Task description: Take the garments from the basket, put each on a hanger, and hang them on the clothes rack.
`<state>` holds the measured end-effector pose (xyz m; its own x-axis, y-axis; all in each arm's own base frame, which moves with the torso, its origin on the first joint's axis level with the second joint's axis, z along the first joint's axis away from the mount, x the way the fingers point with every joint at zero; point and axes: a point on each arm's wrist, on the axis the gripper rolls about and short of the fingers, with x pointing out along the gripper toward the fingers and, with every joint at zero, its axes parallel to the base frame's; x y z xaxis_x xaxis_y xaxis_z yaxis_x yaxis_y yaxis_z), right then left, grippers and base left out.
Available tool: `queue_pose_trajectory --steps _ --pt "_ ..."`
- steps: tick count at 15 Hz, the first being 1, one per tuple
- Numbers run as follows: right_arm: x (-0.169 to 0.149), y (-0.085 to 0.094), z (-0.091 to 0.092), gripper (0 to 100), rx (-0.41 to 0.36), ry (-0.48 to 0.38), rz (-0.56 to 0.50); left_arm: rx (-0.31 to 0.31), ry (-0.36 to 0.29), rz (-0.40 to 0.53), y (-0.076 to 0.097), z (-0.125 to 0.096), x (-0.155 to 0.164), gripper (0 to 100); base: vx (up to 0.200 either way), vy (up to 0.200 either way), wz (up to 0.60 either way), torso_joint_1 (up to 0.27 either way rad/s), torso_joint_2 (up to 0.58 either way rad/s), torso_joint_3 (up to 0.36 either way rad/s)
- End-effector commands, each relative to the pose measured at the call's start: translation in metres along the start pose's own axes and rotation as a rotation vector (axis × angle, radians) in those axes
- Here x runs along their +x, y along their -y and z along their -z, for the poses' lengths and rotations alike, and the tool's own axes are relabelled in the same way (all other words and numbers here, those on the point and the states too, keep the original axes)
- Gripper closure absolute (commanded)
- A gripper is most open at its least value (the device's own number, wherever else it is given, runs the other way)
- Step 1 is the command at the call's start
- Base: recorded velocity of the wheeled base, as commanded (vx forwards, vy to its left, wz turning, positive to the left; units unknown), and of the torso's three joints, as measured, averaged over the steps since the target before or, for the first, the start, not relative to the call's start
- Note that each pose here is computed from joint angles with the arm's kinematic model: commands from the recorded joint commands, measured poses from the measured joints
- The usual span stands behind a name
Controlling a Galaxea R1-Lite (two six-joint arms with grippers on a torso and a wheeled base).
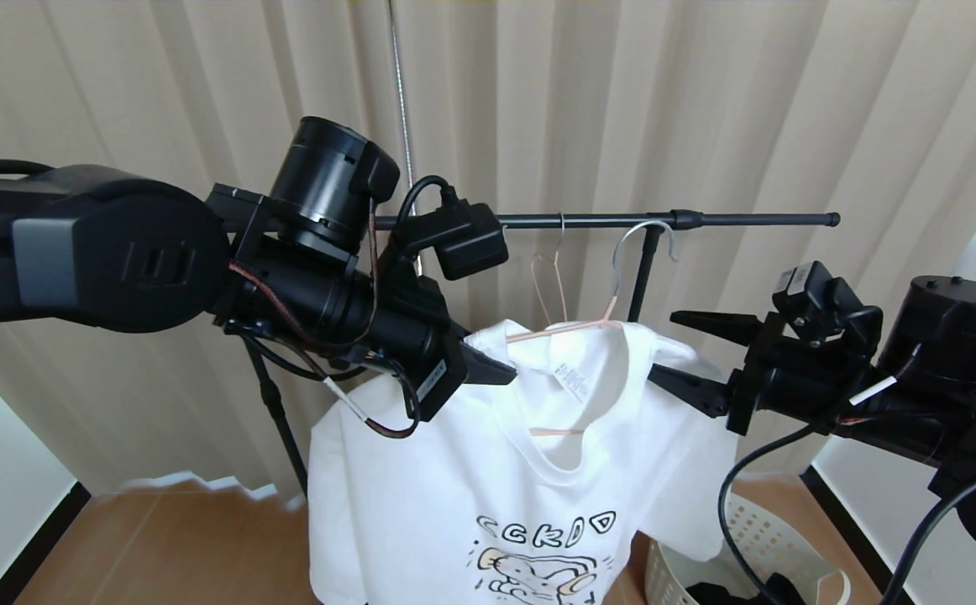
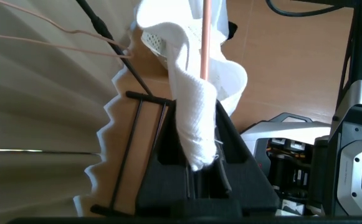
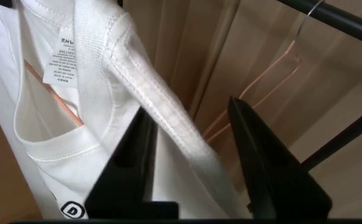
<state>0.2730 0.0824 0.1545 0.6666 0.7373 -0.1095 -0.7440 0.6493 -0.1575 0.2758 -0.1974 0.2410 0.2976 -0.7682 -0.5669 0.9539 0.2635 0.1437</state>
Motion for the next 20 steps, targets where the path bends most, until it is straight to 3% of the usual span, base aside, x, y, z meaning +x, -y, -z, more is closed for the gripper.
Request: queue_pose_trajectory --steps 1,13,20 --pt "-0.004 0.004 -0.002 0 -0.007 0.005 0.019 0.003 0.013 -0.015 -0.001 0.001 -0.005 100 0.000 0.000 0.00 0.000 0.00 0.000" --pt "-0.027 0.021 -0.005 0 -0.034 0.037 0.004 0.073 0.168 -0.197 0.009 0.040 -0.028 100 0.000 0.000 0.00 0.000 0.00 0.000" --pt "-0.029 0.036 0.023 0 -0.173 -0.034 0.015 0.074 0.178 -0.233 0.018 0.044 -0.042 100 0.000 0.000 0.00 0.000 0.00 0.000"
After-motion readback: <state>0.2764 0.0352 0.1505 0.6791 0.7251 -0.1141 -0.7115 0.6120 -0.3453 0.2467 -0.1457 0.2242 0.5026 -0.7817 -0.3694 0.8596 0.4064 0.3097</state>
